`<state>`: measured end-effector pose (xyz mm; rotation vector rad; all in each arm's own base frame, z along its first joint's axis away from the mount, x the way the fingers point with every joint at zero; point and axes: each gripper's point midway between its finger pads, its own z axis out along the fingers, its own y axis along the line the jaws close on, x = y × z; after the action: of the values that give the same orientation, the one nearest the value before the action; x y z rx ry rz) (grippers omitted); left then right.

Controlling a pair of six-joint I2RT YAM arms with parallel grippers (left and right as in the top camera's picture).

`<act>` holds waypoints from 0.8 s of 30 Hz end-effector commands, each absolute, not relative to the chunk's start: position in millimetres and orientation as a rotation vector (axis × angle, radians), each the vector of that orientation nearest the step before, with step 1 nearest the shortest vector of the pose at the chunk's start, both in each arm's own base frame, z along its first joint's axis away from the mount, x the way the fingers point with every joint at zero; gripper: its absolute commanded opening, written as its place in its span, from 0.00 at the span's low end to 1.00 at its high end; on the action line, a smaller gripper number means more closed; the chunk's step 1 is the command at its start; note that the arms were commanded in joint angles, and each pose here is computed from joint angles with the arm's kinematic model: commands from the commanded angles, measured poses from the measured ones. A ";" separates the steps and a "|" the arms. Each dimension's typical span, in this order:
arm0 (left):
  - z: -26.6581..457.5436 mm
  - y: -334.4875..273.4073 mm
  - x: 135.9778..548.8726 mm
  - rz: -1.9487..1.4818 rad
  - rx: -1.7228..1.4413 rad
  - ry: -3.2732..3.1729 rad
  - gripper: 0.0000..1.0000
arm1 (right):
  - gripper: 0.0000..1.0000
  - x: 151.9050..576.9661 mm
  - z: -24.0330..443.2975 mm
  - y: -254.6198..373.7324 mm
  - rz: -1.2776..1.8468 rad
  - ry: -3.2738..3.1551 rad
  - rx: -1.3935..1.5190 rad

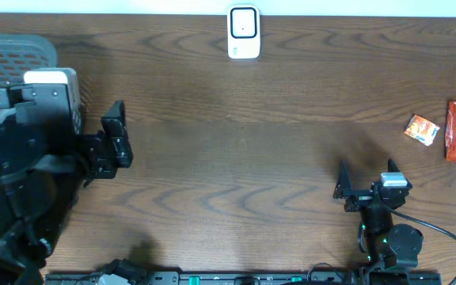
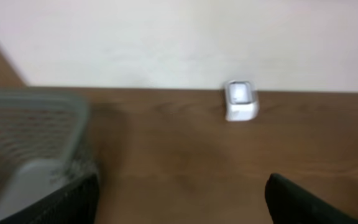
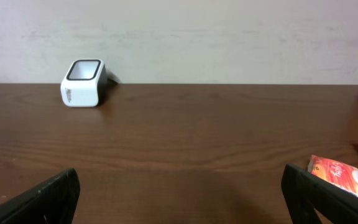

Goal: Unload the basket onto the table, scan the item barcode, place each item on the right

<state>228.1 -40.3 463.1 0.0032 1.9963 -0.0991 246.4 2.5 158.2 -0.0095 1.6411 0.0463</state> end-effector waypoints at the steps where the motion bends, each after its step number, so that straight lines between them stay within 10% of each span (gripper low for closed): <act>1: 469.6 -60.1 216.7 -0.289 0.069 1.934 0.86 | 0.99 246.3 157.4 0.7 0.049 1.643 0.010; 24: 327.8 -21.7 220.5 -0.217 -0.090 1.620 0.86 | 0.99 246.3 157.4 0.7 0.049 1.643 0.010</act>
<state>220.7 -20.5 342.6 -0.0968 1.6260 -0.2080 246.5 1.8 158.1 -0.0065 1.6415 0.0432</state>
